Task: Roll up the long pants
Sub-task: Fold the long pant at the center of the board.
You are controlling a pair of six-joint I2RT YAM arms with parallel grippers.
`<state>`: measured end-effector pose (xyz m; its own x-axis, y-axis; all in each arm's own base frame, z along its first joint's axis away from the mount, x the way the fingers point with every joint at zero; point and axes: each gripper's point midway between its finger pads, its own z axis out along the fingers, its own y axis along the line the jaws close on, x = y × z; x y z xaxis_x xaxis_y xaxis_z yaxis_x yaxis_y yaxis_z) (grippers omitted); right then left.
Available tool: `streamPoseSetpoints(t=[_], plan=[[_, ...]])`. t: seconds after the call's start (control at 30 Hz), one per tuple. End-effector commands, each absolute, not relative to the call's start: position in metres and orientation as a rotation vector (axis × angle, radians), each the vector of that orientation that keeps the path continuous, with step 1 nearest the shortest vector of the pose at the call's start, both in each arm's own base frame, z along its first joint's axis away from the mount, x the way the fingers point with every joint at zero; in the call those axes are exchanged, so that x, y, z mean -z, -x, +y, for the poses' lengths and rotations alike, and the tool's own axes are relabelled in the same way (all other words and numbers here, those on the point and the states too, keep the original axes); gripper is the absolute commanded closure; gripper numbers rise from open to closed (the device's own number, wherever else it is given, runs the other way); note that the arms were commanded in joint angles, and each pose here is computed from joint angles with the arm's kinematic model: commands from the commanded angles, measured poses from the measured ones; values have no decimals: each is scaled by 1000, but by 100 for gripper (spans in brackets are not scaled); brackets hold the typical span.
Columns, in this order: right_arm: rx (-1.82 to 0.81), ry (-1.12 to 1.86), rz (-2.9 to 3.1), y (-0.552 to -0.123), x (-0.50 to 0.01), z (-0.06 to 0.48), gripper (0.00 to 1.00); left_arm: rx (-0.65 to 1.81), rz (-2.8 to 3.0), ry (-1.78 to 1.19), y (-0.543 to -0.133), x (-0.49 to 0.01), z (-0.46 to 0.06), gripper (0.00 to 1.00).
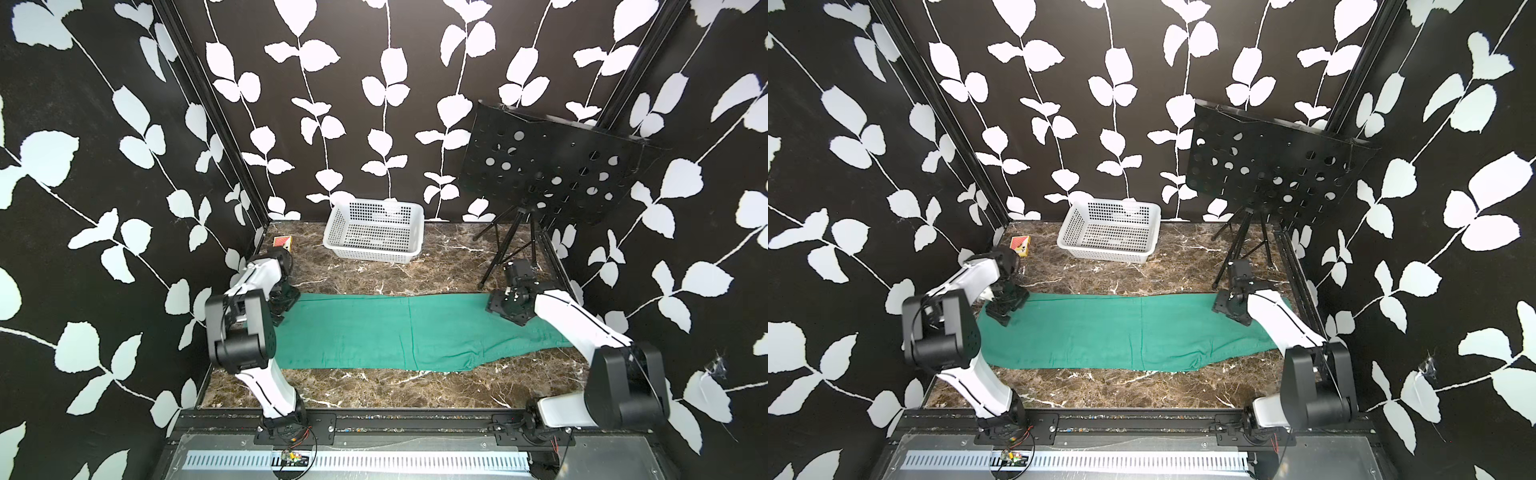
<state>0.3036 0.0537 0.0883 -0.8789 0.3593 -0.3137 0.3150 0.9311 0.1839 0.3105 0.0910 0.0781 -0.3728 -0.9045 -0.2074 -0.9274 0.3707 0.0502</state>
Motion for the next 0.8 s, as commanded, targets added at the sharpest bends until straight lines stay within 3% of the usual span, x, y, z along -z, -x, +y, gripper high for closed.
streamPoseSetpoints(t=[0.0, 0.23, 0.53, 0.77], plan=[[-216, -442, 2769, -300, -91, 62, 29, -326, 2439, 1642, -288, -107, 128, 33], [-251, -421, 2774, -308, -96, 69, 28, -220, 2395, 1775, -225, -83, 157, 38], [-281, -389, 2797, -315, -96, 76, 26, -27, 2365, 1756, -217, -56, 163, 37], [-283, -393, 2795, -312, -97, 75, 25, 27, 2333, 1756, -226, -38, 181, 41]])
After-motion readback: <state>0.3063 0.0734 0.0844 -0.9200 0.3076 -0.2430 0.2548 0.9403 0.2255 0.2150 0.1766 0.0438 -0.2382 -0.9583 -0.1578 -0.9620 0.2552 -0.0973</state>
